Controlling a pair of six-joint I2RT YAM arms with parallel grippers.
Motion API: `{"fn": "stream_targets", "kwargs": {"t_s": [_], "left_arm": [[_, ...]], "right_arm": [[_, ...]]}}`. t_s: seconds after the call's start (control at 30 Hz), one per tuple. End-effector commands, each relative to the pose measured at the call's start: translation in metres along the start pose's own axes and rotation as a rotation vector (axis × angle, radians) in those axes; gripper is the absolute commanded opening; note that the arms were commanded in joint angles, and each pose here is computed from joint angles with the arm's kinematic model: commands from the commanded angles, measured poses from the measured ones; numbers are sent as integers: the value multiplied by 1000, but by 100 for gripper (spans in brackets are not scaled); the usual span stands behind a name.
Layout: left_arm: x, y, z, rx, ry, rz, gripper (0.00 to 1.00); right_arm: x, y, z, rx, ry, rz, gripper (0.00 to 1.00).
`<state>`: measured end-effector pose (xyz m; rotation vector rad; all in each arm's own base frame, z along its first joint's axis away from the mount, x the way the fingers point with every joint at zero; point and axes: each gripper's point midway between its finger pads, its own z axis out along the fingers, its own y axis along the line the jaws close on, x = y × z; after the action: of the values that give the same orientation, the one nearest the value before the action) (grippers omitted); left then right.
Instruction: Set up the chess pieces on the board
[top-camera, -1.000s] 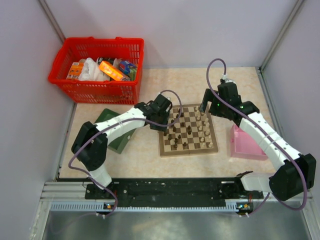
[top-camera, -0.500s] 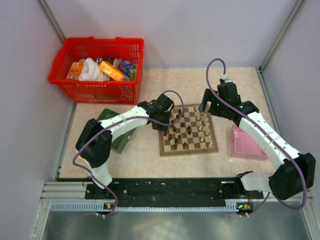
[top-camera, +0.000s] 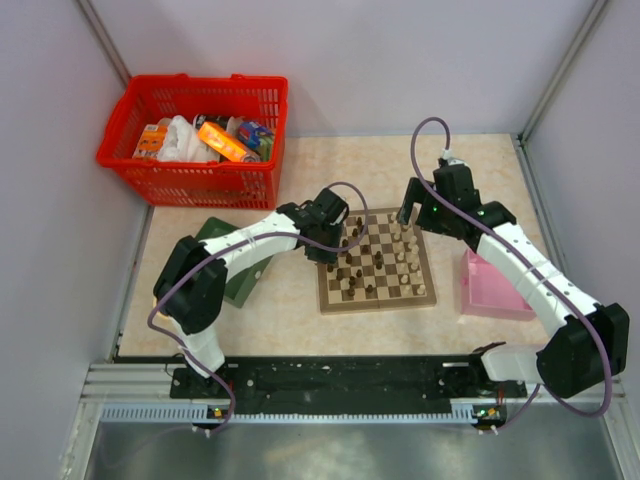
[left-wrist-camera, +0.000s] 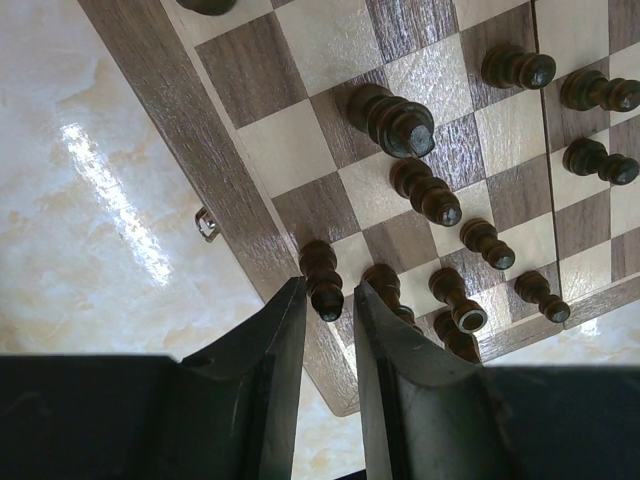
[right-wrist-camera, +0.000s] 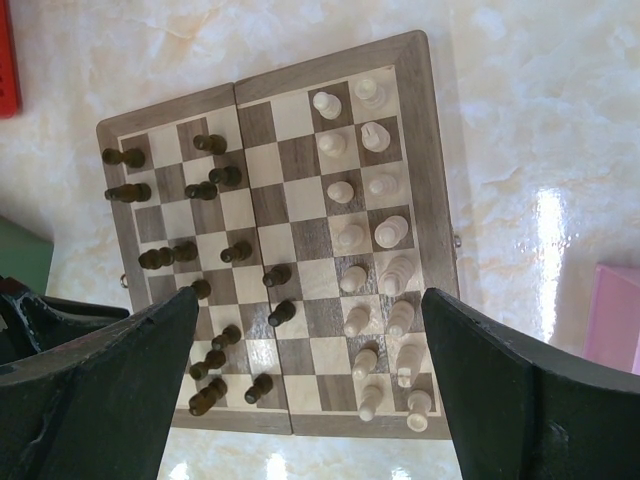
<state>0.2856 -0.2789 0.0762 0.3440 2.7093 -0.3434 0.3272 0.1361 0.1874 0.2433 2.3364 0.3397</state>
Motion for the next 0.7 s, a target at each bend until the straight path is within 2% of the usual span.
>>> {"fn": "stream_targets", "kwargs": {"t_s": [0.0,0.3,0.67], "left_arm": [[-10,-1,2,2,-36,-11,30],[-13,-1,3,-5,-41,1,11],[-72,15,-9,-44,-157,-5,13]], "right_arm": [[-15,7,-3,-25,-46,17,93],[-15,6,-2,-22,-48,14,93],[-15,6,-3,-21,-49,14,93]]}}
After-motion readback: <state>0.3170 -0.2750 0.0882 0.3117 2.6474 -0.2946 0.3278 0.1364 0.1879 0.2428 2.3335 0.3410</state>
